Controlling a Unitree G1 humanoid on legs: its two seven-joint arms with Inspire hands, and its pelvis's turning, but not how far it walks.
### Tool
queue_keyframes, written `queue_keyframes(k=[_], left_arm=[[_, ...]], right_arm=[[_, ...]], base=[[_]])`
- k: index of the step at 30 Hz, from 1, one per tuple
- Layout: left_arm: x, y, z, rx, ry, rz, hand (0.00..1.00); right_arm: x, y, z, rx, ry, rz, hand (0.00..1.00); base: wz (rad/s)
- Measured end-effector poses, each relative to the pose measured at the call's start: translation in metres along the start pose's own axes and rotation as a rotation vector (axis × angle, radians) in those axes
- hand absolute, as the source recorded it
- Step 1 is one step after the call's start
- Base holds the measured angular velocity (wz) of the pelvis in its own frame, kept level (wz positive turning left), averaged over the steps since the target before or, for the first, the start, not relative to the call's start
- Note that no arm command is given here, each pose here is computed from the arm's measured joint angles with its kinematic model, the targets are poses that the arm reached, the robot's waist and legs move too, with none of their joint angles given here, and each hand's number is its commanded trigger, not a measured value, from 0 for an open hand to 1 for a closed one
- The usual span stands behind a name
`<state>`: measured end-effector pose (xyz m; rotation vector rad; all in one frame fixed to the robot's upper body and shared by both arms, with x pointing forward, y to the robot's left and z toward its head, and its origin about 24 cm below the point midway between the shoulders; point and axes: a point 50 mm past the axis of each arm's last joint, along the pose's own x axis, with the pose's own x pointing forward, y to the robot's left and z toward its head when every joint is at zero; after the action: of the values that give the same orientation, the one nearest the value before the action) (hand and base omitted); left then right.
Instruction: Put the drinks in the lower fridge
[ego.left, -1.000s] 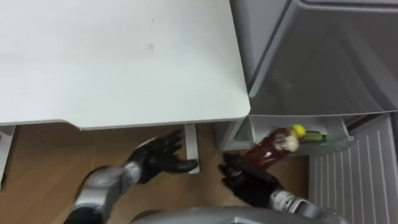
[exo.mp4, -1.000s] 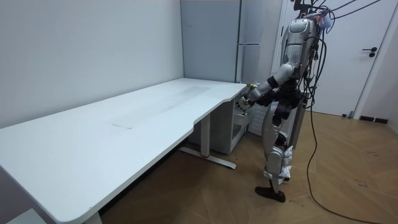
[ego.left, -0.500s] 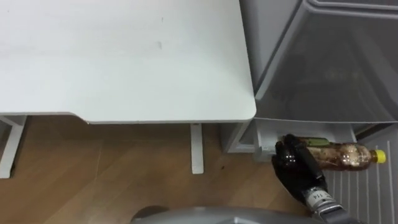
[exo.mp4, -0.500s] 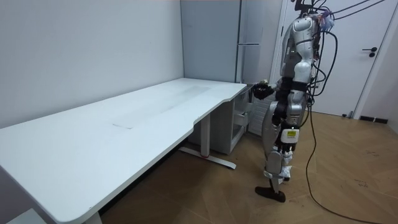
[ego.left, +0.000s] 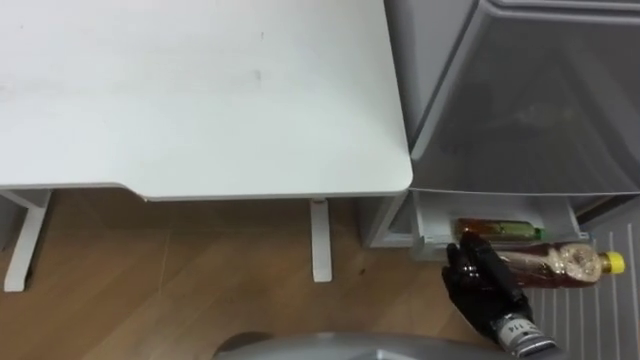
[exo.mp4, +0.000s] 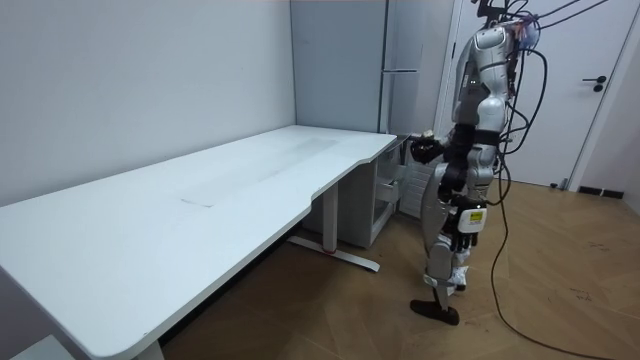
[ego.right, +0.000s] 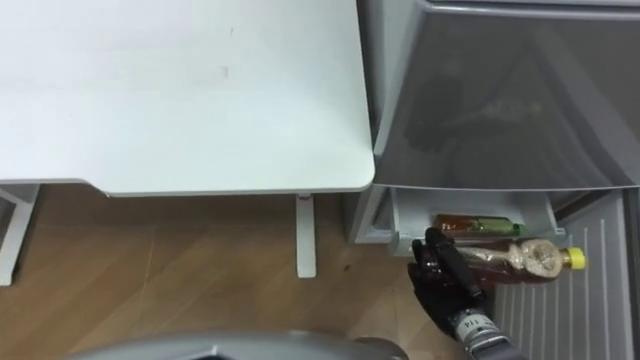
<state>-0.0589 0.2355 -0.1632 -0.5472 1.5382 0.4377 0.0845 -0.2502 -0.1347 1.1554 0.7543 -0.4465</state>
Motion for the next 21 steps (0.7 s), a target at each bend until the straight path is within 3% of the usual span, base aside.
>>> queue_keyframes(k=[6,11,13,21], left_arm=[[0.0,0.002,0.0,0.001,-0.003,0.023,0.0],[0.002,-0.006,0.019,0.022,-0.044,0.033,0.0],[0.003,-0.013,0.032,0.034,-0.068,0.033,0.0],[-0.002,-0.025,0.078,0.039,-0.177,0.03,0.0]], right_arm=[[0.007,0.006,0.005,-0.002,-0.005,-0.026,1.0],[0.029,0.043,0.039,-0.029,-0.069,0.012,1.0],[0.041,0.071,0.061,-0.032,-0.114,0.045,1.0],[0.054,0.111,0.084,-0.046,-0.156,0.074,1.0]], base=[[0.11],[0.11],[0.14],[-0.02]])
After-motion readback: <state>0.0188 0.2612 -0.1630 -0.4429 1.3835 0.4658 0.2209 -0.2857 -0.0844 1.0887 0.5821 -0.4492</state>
